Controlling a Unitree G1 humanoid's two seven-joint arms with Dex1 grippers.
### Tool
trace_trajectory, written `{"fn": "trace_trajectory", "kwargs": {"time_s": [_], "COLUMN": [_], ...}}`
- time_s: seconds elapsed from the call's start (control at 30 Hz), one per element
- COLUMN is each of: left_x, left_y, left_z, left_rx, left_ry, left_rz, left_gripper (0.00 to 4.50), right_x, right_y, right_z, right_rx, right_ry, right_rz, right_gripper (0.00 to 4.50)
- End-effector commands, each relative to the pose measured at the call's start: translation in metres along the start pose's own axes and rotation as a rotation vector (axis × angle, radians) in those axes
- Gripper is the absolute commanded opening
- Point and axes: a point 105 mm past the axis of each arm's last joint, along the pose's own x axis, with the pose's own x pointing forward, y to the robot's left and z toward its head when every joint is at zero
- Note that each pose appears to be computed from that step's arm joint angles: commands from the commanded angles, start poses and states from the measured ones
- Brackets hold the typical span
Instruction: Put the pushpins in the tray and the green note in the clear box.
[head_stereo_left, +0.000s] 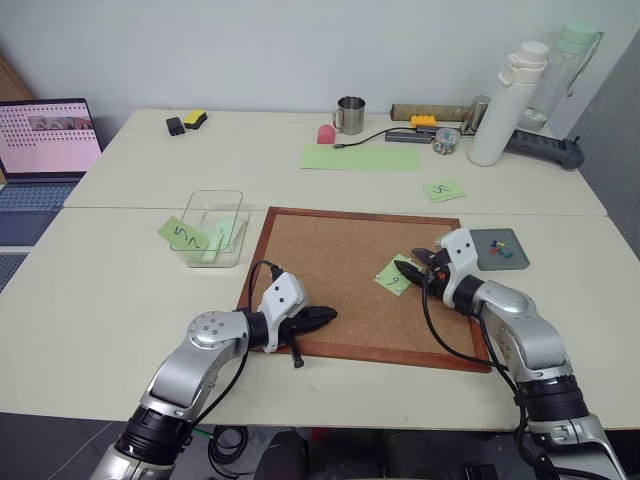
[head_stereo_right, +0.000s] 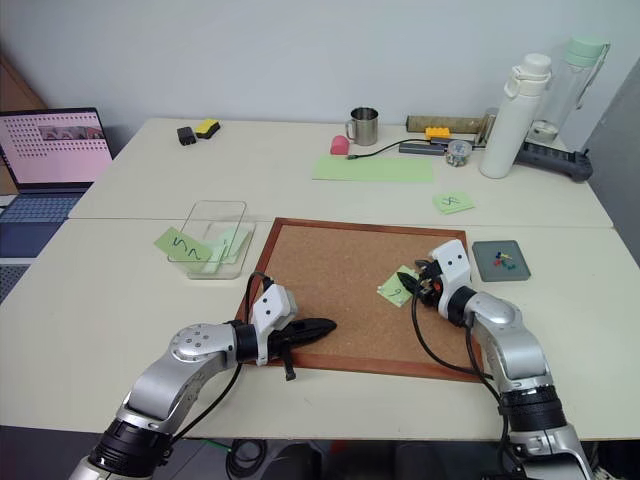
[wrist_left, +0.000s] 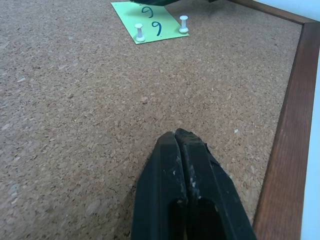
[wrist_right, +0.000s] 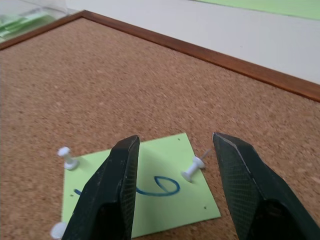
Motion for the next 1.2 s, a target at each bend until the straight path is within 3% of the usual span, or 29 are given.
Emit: {"fn": "trace_trajectory", "kwargs": {"time_s": [0.03,0.17,0.27,0.57,0.73,0.93,1.2], "left_x": [-0.001,-0.001,-0.001,-0.001,-0.001,-0.001,0.0], "left_y": [-0.003,-0.003,-0.003,-0.003,-0.003,-0.002,-0.002], "left_z": [-0.007,-0.007,-0.007,-0.006,-0.006,-0.006,-0.008], "left_rx": [-0.008,-0.006,-0.005,-0.003,-0.001,0.001,0.002], "left_ry": [0.034,0.032,0.032,0.033,0.032,0.033,0.036], "left_rz": [-0.004,-0.003,-0.003,0.002,0.003,0.004,-0.004], "left_gripper": [0.0,0.0,0.0,0.0,0.0,0.0,0.0], "right_x": [0.005,0.008,0.009,0.006,0.001,-0.024,-0.063], "right_y": [-0.004,-0.006,-0.008,-0.009,-0.014,-0.032,-0.08], "right_z": [0.013,0.011,0.011,0.007,0.014,0.054,0.058], "right_rx": [-0.032,-0.022,-0.01,0.005,0.021,0.048,-0.007], "right_ry": [-0.034,-0.022,-0.02,-0.009,-0.043,-0.194,-0.154], "right_rz": [-0.02,-0.029,-0.035,-0.031,-0.053,-0.095,-0.312], "right_gripper": [2.41,2.41,1.97,0.06,0.01,0.01,0.01]}}
